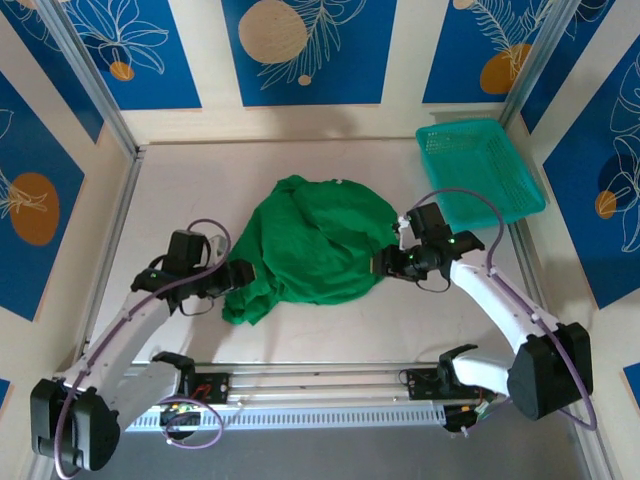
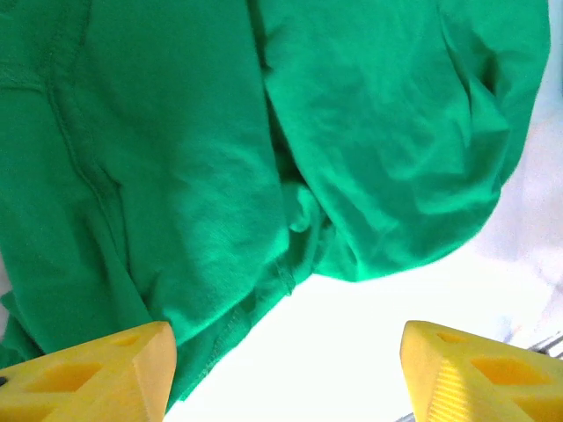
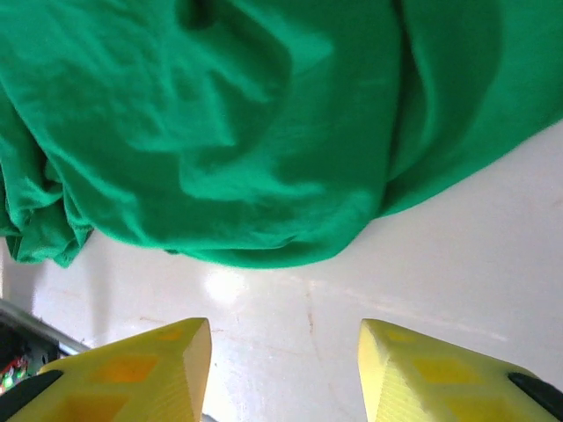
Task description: Fold the inside-out t-shirt
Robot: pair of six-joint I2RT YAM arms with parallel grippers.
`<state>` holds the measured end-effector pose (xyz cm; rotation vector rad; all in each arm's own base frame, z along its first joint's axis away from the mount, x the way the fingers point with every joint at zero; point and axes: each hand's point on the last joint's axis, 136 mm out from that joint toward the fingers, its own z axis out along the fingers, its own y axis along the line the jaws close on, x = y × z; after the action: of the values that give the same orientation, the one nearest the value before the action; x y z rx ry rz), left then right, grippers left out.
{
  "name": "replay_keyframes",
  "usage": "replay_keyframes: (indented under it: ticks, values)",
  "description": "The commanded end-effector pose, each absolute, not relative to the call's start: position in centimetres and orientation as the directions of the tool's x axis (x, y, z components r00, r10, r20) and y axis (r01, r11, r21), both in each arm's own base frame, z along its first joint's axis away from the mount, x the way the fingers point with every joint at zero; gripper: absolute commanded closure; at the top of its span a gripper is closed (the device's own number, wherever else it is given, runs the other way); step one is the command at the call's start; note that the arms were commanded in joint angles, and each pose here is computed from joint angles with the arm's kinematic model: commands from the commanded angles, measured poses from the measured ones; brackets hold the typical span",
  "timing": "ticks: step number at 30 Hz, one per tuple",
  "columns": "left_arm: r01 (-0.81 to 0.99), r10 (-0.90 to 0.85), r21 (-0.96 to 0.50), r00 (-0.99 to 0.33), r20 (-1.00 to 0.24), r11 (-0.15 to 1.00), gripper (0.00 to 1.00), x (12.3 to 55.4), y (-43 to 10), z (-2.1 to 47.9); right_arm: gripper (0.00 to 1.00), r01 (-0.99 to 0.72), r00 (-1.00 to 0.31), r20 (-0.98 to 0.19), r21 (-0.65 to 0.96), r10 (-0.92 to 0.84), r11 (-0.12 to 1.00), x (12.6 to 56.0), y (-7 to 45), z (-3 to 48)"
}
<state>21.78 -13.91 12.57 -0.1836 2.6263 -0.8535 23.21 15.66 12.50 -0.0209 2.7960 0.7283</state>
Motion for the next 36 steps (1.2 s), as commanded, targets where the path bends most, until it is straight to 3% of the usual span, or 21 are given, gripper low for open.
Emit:
replay_keyframes:
  ticks: [1,7,13,17,19,20,21,22,24,26,33,36]
  values:
    - [0.001,-0.173,-0.555,-0.949,-0.262,0.832,0.34,18.8,-14.5,11.2,0.33,-0.002,-0.984,-0.157,0.474,0.082,0.880,21.9,16.6,10.0]
    - [-0.040,-0.180,-0.500,-0.955,-0.235,0.865,0.37,15.2,-14.0,6.8,0.32,0.125,-0.970,-0.119,0.497,0.210,0.859,22.9,16.4,7.0]
    - [-0.053,-0.193,-0.414,-0.932,-0.306,0.909,0.40,16.0,-12.1,5.6,0.33,0.095,-0.966,-0.158,0.516,0.204,0.851,24.8,17.5,5.3]
    - [-0.099,-0.208,-0.356,-0.936,-0.284,0.929,0.49,16.7,-11.7,4.0,0.36,0.090,-0.974,-0.135,0.512,0.184,0.854,25.8,18.8,3.6]
    - [-0.086,-0.191,-0.354,-0.942,-0.275,0.931,0.61,16.9,-12.0,3.8,0.40,0.091,-0.974,-0.135,0.496,0.180,0.863,26.1,19.1,2.9]
    - [-0.073,-0.182,-0.361,-0.943,-0.278,0.930,0.73,17.1,-12.3,3.9,0.44,0.103,-0.973,-0.133,0.481,0.189,0.870,26.3,19.0,2.7]
    - [-0.049,-0.168,-0.379,-0.943,-0.287,0.924,0.93,17.3,-12.7,4.3,0.47,0.119,-0.970,-0.132,0.470,0.202,0.875,26.3,18.8,2.7]
    - [-0.026,-0.156,-0.401,-0.943,-0.295,0.916,1.00,17.4,-13.2,5.0,0.53,0.128,-0.967,-0.136,0.466,0.213,0.875,26.4,18.7,2.9]
    - [0.000,-0.157,-0.464,-0.941,-0.300,0.886,1.00,17.4,-14.3,7.2,0.84,0.139,-0.958,-0.159,0.463,0.237,0.875,26.6,18.2,4.3]
    - [0.025,-0.173,-0.527,-0.930,-0.324,0.849,1.00,17.3,-15.0,10.1,0.94,0.131,-0.947,-0.206,0.460,0.248,0.878,26.8,17.5,6.6]
    - [0.097,-0.295,-0.617,-0.813,-0.501,0.781,1.00,17.5,-13.9,21.0,0.98,0.047,-0.854,-0.450,0.432,0.261,0.901,27.1,14.3,17.6]
    - [0.106,-0.344,-0.653,-0.780,-0.522,0.750,1.00,17.8,-13.9,24.1,0.96,0.028,-0.816,-0.528,0.368,0.233,0.929,27.6,13.6,20.7]
